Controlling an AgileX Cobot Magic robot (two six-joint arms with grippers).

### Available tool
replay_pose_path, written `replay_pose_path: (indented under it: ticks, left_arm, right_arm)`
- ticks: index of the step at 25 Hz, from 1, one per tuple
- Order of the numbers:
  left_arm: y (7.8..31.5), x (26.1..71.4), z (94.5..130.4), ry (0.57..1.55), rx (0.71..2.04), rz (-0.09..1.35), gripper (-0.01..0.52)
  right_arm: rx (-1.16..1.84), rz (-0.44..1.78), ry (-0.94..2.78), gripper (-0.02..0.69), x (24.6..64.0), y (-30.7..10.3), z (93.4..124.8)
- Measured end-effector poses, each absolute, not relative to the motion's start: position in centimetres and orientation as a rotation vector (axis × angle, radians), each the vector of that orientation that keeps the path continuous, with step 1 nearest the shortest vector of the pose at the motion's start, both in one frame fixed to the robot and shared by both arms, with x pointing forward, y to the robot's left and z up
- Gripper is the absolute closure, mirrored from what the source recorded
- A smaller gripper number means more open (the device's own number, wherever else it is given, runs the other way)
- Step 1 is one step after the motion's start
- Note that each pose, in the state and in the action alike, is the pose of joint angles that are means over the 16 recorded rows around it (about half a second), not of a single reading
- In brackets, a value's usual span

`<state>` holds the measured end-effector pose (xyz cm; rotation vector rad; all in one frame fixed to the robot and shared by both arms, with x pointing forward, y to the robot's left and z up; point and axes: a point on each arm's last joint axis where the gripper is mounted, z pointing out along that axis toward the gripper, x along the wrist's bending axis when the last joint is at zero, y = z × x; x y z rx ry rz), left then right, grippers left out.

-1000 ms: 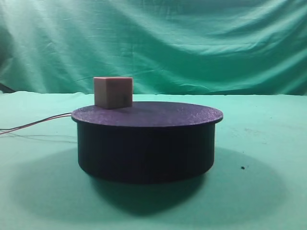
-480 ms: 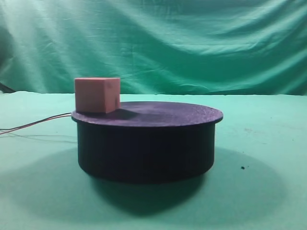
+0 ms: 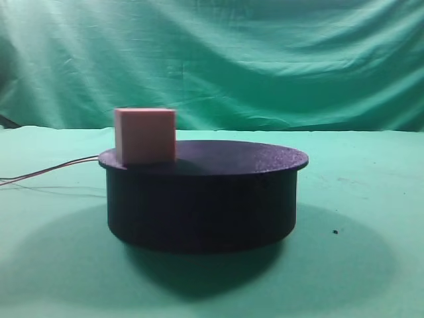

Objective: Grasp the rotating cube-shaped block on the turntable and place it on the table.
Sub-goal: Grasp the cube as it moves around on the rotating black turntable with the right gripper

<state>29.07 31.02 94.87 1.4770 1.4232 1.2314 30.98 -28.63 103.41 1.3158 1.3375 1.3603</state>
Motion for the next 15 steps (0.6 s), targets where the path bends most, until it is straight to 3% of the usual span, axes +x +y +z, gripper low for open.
replay_pose_path:
  ticks: [6, 15]
  left_arm:
    - [31.0, 29.1, 94.9, 1.423, 1.477, 1.231, 0.514]
    - [31.0, 29.1, 94.9, 1.423, 1.477, 1.231, 0.514]
  right_arm:
    - [1.472, 1.194, 1.7, 0.665, 33.8, -27.4, 104.3]
    - [1.63, 0.952, 2.221, 0.665, 38.6, -23.8, 102.5]
